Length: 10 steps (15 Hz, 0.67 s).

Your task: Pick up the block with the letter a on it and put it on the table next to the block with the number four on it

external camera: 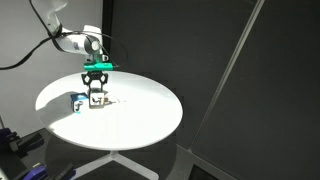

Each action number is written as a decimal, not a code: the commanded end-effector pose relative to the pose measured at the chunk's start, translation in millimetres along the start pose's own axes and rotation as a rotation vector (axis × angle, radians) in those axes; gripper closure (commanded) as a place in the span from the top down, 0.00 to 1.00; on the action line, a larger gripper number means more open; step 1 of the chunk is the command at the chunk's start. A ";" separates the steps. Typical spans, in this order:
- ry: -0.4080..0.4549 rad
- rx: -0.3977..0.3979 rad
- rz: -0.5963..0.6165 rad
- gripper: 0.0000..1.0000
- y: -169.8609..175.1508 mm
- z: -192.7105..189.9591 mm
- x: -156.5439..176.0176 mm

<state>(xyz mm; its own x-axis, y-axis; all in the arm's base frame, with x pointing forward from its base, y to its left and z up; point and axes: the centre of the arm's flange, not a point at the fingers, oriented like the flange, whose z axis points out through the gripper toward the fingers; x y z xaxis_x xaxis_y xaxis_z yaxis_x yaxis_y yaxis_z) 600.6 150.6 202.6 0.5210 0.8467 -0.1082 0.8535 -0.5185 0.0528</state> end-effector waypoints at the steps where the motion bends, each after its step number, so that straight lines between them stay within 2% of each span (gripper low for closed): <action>1: 0.003 -0.022 -0.010 0.98 4.2 -4.3 3.3; 4: -0.004 -0.022 0.000 1.00 3.6 -6.3 3.1; 10: -0.008 -0.028 0.143 1.00 -3.4 -24.0 -3.2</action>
<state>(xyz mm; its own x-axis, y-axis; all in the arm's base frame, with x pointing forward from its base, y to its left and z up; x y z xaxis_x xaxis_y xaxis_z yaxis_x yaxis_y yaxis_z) 601.6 151.4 206.8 0.5771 0.8105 -0.1005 0.8167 -0.5735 0.0651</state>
